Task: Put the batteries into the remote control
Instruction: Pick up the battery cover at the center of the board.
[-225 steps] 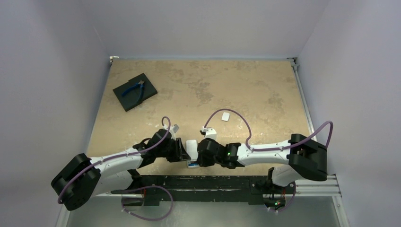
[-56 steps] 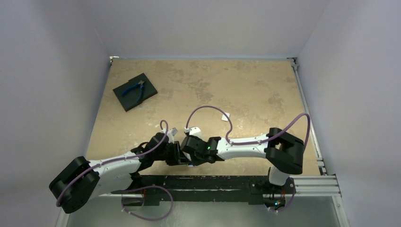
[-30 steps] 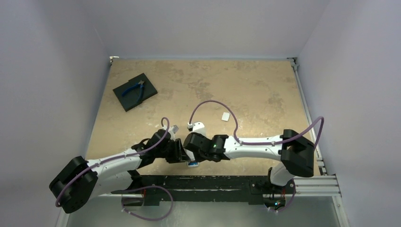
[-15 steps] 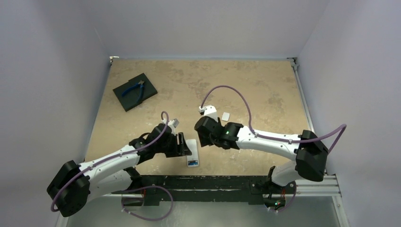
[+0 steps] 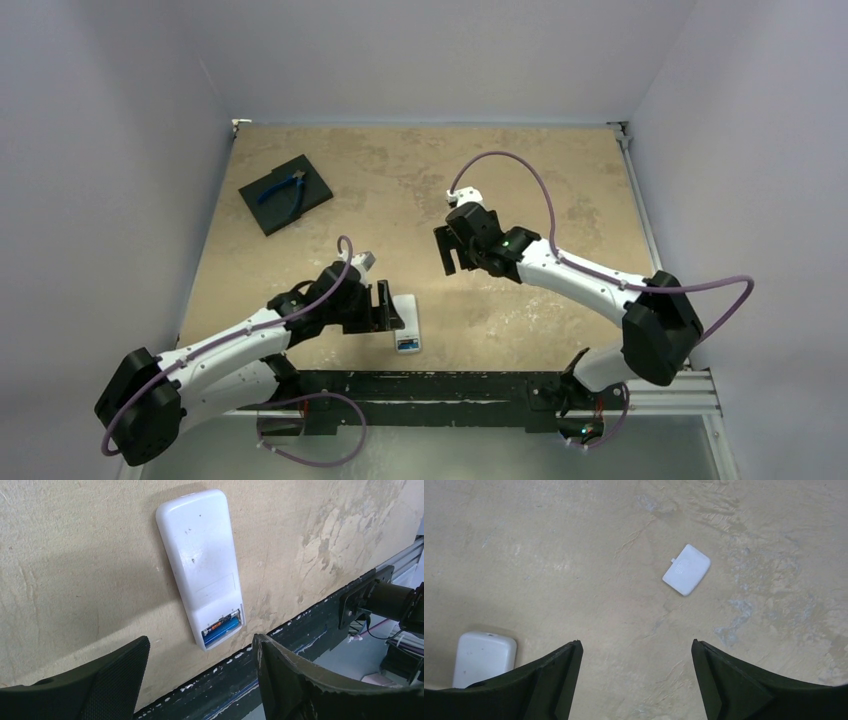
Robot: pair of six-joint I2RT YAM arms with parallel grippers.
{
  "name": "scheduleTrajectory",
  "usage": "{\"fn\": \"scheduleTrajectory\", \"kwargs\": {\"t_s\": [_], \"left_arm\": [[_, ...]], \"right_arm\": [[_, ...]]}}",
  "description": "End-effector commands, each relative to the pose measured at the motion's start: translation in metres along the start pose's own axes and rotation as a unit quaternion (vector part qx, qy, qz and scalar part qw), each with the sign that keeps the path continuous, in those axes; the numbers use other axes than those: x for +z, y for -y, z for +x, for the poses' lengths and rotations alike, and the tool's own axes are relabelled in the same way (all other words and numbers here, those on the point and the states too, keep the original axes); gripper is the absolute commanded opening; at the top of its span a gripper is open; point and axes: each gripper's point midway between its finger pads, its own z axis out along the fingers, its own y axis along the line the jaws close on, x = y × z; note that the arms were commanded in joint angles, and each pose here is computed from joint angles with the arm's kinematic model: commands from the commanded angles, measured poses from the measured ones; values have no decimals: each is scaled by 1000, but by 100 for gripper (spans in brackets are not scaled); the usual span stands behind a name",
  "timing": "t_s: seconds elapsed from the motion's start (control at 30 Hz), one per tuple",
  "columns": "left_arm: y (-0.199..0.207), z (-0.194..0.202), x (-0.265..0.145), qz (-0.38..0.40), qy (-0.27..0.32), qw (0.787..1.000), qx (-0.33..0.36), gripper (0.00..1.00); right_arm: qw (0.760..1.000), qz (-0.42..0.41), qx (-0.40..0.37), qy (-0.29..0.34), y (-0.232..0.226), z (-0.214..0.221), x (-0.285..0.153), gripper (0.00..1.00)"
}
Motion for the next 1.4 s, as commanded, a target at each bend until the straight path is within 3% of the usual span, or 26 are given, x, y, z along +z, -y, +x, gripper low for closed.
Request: {"fn": "scheduleTrajectory", "kwargs": {"t_s": [0.0, 0.3, 0.8, 1.37], "left_arm": [[13, -14, -8, 11, 21, 1000, 19, 76], [11, -12, -8, 8, 17, 1000, 22, 76], [7, -9, -11, 6, 16, 1000, 24, 76], [3, -5, -17, 5, 19, 1000, 20, 75]], "right_arm": [[999, -31, -32, 8, 2, -21, 9, 92], [998, -63, -22, -5, 9, -35, 34, 99], [998, -52, 28, -21, 40, -57, 80, 99], [994, -69, 50, -68, 43, -37, 119, 99]]}}
